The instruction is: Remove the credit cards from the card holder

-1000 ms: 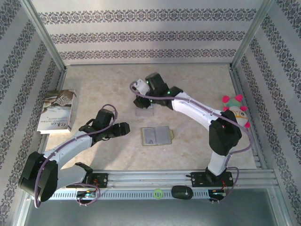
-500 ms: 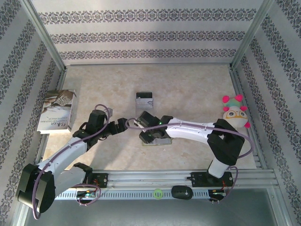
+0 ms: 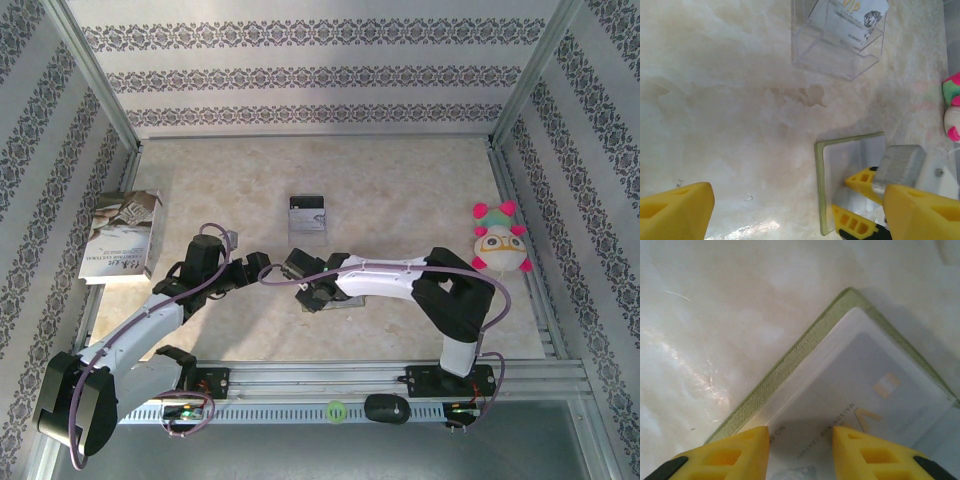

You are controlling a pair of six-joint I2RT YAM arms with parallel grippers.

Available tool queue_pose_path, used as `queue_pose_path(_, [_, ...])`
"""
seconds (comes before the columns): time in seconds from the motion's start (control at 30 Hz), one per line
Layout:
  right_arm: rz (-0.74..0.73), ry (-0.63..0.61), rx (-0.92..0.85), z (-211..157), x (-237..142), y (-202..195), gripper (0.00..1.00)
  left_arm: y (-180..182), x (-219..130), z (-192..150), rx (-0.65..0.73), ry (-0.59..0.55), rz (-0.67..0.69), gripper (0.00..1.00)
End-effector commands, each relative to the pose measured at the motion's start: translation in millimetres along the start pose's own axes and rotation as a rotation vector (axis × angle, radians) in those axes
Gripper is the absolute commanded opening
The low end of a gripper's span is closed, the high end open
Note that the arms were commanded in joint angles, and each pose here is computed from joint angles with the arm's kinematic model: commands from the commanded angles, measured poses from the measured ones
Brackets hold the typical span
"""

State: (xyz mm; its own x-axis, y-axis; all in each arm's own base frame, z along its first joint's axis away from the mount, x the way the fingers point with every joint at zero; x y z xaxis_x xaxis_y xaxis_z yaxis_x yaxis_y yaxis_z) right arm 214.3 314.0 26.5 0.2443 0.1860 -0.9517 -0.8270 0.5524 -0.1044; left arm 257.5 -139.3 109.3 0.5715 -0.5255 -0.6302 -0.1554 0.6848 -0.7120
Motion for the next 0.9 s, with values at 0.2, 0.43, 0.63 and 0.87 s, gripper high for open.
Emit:
queue_pose_path(0.2, [0.022, 0.065, -0.015, -11.1, 20.1, 8.3, 0.2, -1.0, -1.6, -0.2, 0.005, 0.006, -0.022, 0.82])
queue_pose_path(0.43, [0.068, -0.095, 0.047, 16.7, 2.1, 2.7, 0.01, 1.8, 9.6, -11.1, -0.003, 0.051, -0.033, 0.7])
queue_pose_path(0.63, [0.176, -0.29, 0.122, 48.1, -20.6, 4.8, 0.0, -4.3, 27.4, -24.1, 0.028, 0.081, -0.019, 0.52])
queue_pose_path(0.87, [0.235, -0.421, 0.195, 58.2, -34.9, 3.8, 0.0, -14.5, 45.8, -37.6, 0.07, 0.115, -0.015, 0.36])
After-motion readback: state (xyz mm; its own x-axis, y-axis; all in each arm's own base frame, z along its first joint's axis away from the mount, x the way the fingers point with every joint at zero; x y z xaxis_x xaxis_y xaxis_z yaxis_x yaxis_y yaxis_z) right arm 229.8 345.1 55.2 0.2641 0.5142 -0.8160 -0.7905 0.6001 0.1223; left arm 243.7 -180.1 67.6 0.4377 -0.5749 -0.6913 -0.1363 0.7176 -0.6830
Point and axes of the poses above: each hand's point on the last joint's axis, 136 mm out from that joint toward the fingers, its own x axis out along the fingers, its own y axis along the line the jaws close on, z = x × y, the point moved 1 cm from there along -x, back along the fingers, and after that the axes turned 10 degrees about -x, right-handed, at the moved point
